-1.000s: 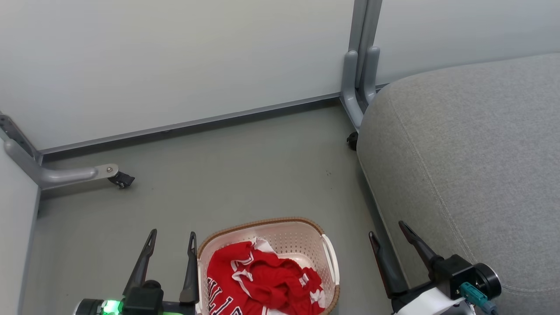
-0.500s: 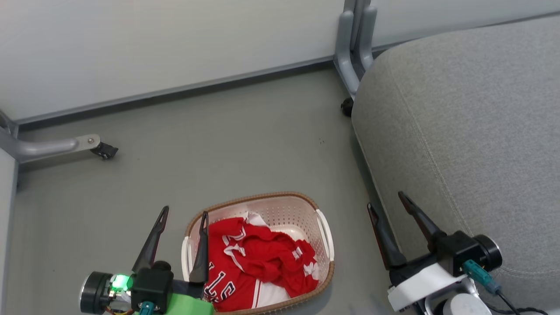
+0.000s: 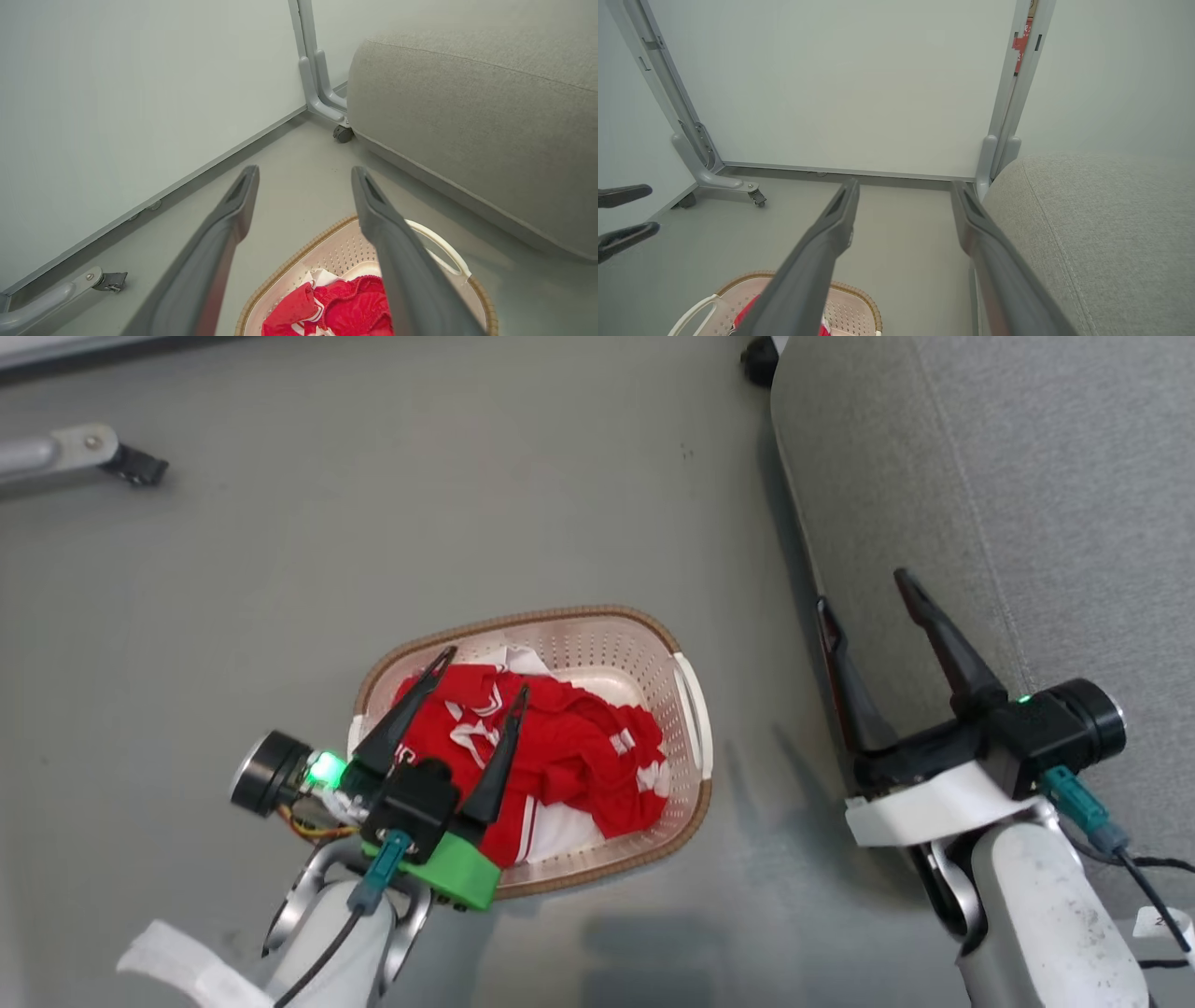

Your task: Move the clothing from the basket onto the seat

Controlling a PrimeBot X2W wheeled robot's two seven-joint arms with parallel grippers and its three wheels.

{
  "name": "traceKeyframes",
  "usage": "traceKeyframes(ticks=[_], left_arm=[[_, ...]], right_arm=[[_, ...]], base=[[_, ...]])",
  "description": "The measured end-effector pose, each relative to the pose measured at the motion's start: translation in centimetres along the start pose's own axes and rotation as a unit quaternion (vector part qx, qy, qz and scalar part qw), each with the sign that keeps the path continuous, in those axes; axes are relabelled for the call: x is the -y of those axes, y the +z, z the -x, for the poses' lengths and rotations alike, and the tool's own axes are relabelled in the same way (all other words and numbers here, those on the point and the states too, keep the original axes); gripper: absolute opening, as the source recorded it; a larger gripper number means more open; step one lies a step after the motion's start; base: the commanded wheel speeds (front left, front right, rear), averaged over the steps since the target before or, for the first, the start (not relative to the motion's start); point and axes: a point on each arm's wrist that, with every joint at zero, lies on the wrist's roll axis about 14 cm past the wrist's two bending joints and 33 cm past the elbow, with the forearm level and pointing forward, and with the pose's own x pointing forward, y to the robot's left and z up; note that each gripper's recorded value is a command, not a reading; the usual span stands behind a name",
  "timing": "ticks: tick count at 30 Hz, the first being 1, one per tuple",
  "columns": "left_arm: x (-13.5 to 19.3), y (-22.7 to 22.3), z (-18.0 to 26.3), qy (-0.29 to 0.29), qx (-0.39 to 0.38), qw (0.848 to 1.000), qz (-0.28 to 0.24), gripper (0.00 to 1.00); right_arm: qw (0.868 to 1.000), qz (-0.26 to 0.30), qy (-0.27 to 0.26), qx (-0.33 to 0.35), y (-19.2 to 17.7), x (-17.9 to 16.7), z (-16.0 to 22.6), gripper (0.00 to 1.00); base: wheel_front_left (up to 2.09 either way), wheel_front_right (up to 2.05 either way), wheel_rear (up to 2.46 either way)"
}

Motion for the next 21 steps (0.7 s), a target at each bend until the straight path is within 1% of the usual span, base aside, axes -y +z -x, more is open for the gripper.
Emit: traceKeyframes(ticks=[5, 8, 10, 12, 16, 21], left_arm=[[1.5, -4.6, -2.8, -0.079, -0.049, 0.995, -0.026, 1.0], [2.3, -8.2, -3.7, -0.12, -0.09, 0.988, -0.031, 1.0], [2.5, -10.5, -4.5, -0.147, -0.113, 0.982, -0.047, 1.0], [3.2, -12.7, -4.7, -0.181, -0.135, 0.972, -0.063, 1.0], [4.5, -17.5, -4.2, -0.245, -0.181, 0.948, -0.088, 1.0], [4.6, -23.0, -3.4, -0.288, -0.239, 0.921, -0.108, 1.0]], right_arm=[[1.0, 0.011, -0.004, -0.013, -2.5, 1.0, -2.3, 1.0], [0.999, 0.017, -0.005, -0.028, -4.5, 1.5, -3.2, 1.0], [0.999, 0.016, -0.005, -0.042, -6.3, 1.7, -3.7, 1.0], [0.998, 0.019, 0.003, -0.057, -7.9, 1.4, -4.0, 1.0], [0.996, 0.011, -0.002, -0.084, -11.1, 1.8, -4.1, 1.0], [0.993, -0.002, -0.007, -0.115, -14.6, 2.2, -3.8, 1.0]], base=[[0.0, 0.0, 0.0], [0.0, 0.0, 0.0], [0.0, 0.0, 0.0], [0.0, 0.0, 0.0], [0.0, 0.0, 0.0], [0.0, 0.0, 0.0]])
